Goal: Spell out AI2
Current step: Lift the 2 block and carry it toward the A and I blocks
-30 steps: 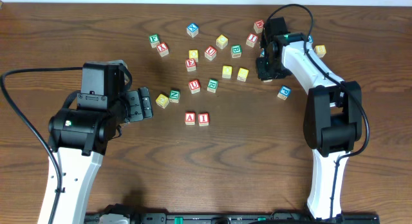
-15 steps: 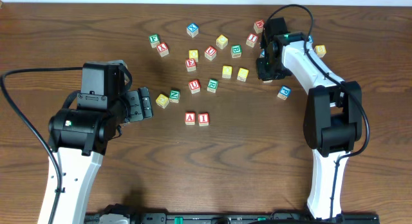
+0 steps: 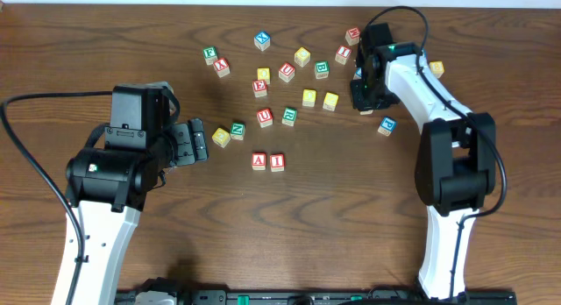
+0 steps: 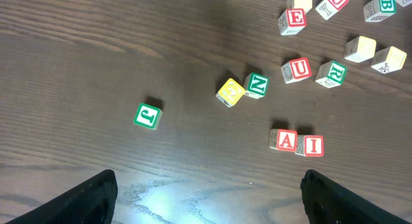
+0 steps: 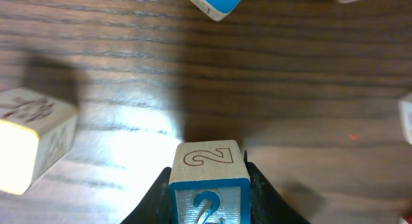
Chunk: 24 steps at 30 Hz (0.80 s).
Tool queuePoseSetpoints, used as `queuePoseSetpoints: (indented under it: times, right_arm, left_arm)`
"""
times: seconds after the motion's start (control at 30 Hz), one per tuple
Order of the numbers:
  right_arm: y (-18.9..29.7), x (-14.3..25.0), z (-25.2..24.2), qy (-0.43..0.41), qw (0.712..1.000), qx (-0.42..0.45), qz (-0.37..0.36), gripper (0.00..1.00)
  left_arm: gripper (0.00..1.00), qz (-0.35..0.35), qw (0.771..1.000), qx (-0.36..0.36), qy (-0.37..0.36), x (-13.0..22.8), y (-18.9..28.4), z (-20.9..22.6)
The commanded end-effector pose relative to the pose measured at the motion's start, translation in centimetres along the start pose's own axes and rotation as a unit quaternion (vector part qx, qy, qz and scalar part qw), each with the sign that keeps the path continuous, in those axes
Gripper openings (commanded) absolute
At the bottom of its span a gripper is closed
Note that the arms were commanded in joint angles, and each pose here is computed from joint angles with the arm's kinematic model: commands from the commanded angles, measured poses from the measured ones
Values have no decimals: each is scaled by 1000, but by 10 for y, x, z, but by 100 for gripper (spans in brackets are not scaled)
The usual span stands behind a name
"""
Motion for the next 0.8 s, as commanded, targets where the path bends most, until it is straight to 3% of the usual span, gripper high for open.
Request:
queuePoseSetpoints:
  times: [0.0,0.3,0.43,0.63,0.77]
  right_arm:
    - [52,-12,6,1,999,-14,-52,17]
    - [100,6,38,28,997,-30,-66,11]
    - [114,24,73,44,996,-40,-59,2]
    - [120,46,121,68,995,-29,-63,1]
    - [126,53,125,55,996,-5,-77,1]
  left_arm:
    - [89,-2,1000,2,-4,0,2,1]
    - [89,-2,1000,2,-4,0,2,1]
    - [89,-2,1000,2,-4,0,2,1]
    - [89,-2,1000,2,-4,0,2,1]
    - [89,-2,1000,2,-4,0,2,1]
Point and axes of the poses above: each gripper's point midway between its finger pads, its own y axis back along the fingers, its own z axis along the line the jaws close on, x = y × z, the point moved 3 cm from there along y, back along the fingers, and after that the axes turned 2 degrees about -y, right-handed, at the moved point
